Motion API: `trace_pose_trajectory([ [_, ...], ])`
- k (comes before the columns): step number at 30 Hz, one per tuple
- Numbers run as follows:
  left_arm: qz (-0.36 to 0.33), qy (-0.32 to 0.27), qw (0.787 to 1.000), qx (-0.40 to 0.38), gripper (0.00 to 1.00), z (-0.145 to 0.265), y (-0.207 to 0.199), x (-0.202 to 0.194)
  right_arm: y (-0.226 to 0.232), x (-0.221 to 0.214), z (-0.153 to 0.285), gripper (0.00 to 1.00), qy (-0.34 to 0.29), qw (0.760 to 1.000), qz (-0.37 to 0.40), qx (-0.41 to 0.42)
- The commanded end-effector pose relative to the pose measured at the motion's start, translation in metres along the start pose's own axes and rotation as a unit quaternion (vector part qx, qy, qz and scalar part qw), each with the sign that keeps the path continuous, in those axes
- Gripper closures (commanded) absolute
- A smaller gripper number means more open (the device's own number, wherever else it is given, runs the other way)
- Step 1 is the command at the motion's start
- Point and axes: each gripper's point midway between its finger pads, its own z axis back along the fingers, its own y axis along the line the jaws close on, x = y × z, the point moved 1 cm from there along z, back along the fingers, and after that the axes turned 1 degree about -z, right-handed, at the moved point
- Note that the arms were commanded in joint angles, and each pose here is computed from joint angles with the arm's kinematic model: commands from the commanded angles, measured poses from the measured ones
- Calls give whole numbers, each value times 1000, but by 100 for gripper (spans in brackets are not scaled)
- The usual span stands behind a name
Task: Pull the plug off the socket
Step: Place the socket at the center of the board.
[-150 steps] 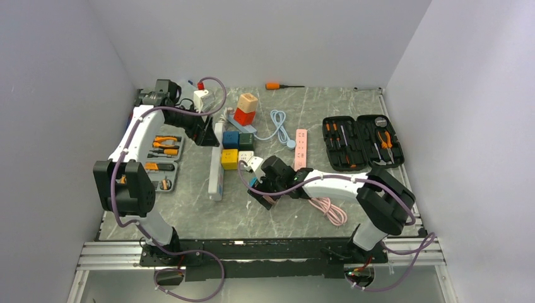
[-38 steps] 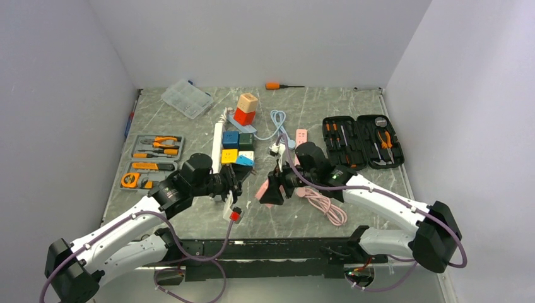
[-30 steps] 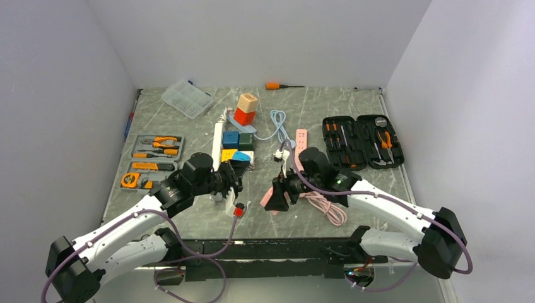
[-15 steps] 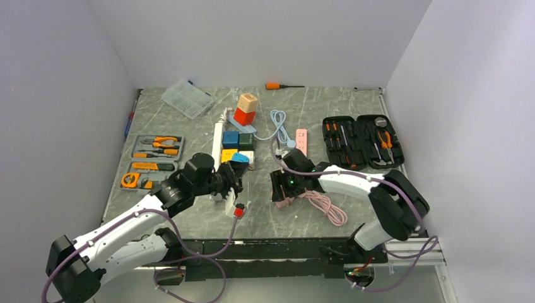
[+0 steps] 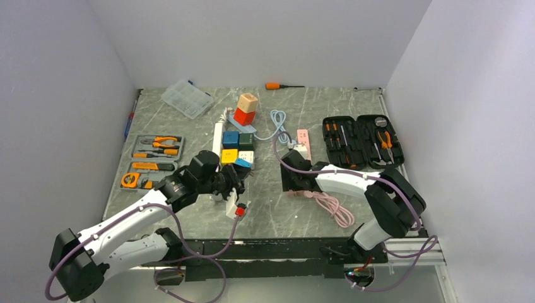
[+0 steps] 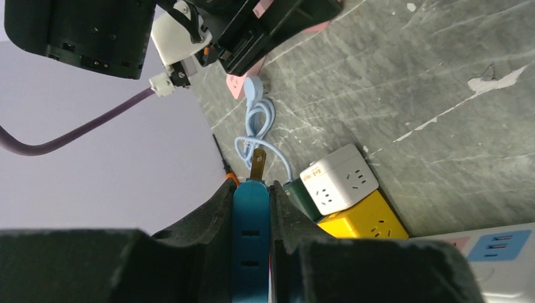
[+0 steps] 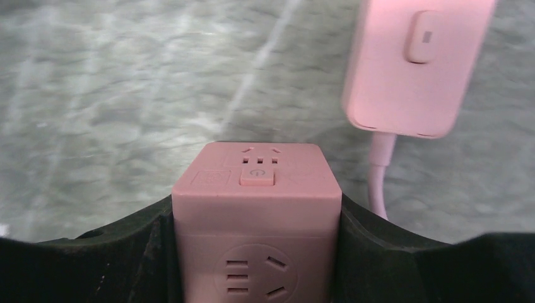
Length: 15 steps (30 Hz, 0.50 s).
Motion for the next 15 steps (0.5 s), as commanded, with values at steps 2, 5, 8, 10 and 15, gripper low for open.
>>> trace_pose_trajectory([
  [2,15,-41,999,-7,100,-3,15,11,-62,-25,16,60,25,988,-15,-149],
  [5,21,-56,998,-17,100,-8,14,15,-66,-26,18,29,22,986,-24,-163],
  [8,29,-67,997,-19,100,-17,15,16,-58,-17,20,2,13,989,-35,-145],
  [10,29,-78,996,-26,100,-24,12,17,-47,-5,23,0,-2,992,-43,-116],
  [15,10,-109,993,-55,100,-45,-5,28,-22,52,57,0,-64,995,-58,-50],
])
